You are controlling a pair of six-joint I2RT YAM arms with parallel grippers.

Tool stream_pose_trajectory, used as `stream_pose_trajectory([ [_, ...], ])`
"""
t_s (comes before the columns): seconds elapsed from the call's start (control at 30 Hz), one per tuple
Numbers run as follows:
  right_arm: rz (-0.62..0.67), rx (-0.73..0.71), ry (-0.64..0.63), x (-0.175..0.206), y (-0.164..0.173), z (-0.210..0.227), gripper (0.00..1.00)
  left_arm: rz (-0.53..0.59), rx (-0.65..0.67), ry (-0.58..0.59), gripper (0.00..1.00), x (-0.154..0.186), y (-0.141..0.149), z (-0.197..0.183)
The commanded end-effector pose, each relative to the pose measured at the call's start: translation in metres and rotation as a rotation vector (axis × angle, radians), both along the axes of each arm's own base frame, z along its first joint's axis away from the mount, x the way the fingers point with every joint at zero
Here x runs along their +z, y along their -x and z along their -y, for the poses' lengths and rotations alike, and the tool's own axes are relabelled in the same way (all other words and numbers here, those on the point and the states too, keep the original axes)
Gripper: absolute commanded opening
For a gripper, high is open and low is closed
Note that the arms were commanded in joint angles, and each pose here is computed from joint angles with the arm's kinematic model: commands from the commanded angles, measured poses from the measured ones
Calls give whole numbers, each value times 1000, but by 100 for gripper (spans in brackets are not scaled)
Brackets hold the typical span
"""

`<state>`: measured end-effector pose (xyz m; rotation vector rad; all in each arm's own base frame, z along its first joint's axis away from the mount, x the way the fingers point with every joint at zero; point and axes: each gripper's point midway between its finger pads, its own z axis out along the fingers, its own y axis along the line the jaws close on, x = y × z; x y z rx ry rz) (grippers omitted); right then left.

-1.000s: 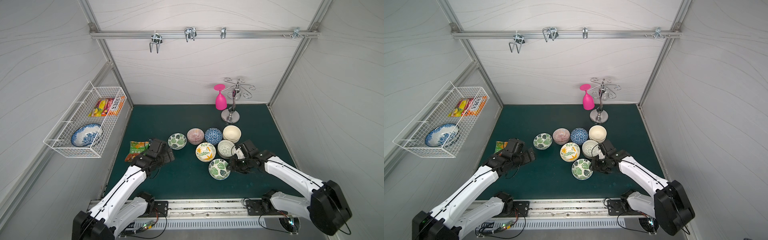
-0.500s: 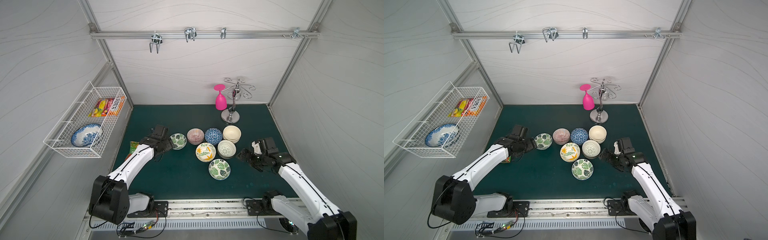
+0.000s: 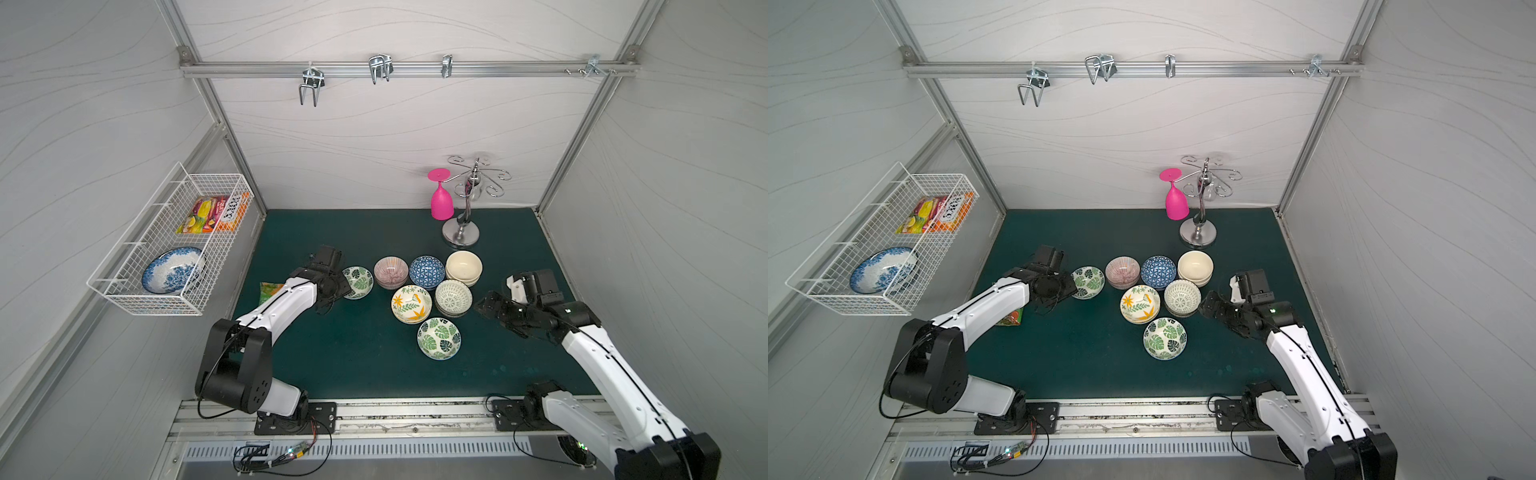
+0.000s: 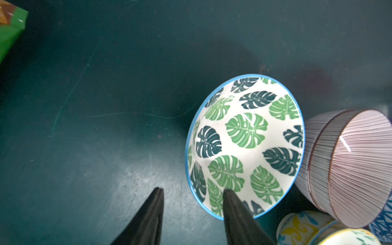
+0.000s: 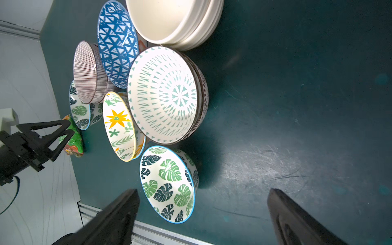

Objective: Stack the bowls
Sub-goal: Pick up the bowl from the center of the board.

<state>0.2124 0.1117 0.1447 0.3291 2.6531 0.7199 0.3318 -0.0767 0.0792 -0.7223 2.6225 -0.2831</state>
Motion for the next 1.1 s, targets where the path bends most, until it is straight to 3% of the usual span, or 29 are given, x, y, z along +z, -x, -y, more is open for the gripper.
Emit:
stream_pose_trajectory([
  [0.0, 0, -2, -4, 3, 5, 2, 99, 24, 10, 28, 45, -3, -10, 3],
  [0.6, 13, -14, 5, 9, 6, 5, 99, -39, 24, 2, 25, -29, -2, -2],
  [0.9, 30, -27, 18, 16, 3, 8, 99, -46, 41, -6, 2, -30, 3, -7],
  [1.07, 38, -24, 12, 20, 3, 7, 99, -40, 62, -19, 0, -22, 7, -13],
])
